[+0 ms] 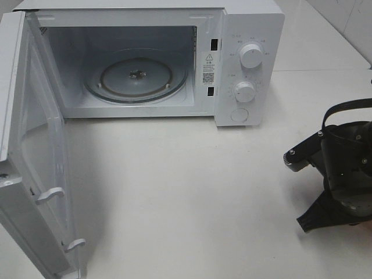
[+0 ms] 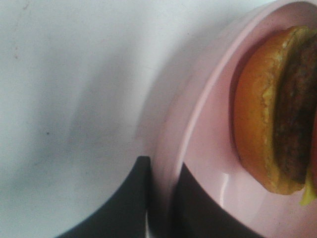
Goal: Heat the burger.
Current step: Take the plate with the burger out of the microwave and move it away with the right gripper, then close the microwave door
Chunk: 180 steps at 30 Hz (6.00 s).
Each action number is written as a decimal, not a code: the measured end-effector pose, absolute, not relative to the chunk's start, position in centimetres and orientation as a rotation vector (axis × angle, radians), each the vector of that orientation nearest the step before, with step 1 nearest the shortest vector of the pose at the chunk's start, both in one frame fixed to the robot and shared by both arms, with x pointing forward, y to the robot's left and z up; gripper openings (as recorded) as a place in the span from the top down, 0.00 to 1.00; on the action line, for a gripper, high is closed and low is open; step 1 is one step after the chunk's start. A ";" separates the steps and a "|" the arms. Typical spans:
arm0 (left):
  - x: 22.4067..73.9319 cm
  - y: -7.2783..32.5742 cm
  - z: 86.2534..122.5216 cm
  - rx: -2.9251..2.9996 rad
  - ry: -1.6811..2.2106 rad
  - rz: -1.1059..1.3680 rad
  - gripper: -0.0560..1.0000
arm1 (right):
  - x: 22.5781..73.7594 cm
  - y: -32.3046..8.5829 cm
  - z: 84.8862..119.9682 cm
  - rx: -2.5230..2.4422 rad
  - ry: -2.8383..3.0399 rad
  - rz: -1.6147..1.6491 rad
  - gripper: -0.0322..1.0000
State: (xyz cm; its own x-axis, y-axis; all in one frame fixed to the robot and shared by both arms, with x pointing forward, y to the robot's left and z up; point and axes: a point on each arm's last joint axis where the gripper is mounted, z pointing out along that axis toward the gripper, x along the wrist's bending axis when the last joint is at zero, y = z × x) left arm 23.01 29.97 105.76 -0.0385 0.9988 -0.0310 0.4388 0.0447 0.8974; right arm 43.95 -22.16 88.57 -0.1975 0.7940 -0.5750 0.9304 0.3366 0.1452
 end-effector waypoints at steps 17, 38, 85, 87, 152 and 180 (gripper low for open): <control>23.0 30.0 105.8 1.490 1.579 0.952 0.02 | 45.0 -23.4 87.2 1.561 2.021 -0.348 0.72; 23.0 30.0 105.8 1.490 1.579 0.953 0.02 | 42.4 -21.1 96.5 1.533 2.366 0.189 0.24; 23.0 30.0 105.8 1.490 1.579 0.953 0.02 | 23.8 -30.4 105.0 1.474 1.769 0.986 0.23; 23.0 30.0 105.8 1.490 1.579 0.953 0.02 | 23.3 -30.5 105.0 1.487 1.708 0.986 0.23; 23.0 30.0 105.8 1.490 1.579 0.953 0.02 | 23.1 -30.5 105.0 1.552 1.608 0.938 0.23; 28.5 30.2 107.3 1.515 1.611 0.931 0.89 | 23.1 -30.5 105.0 1.552 1.608 0.938 0.23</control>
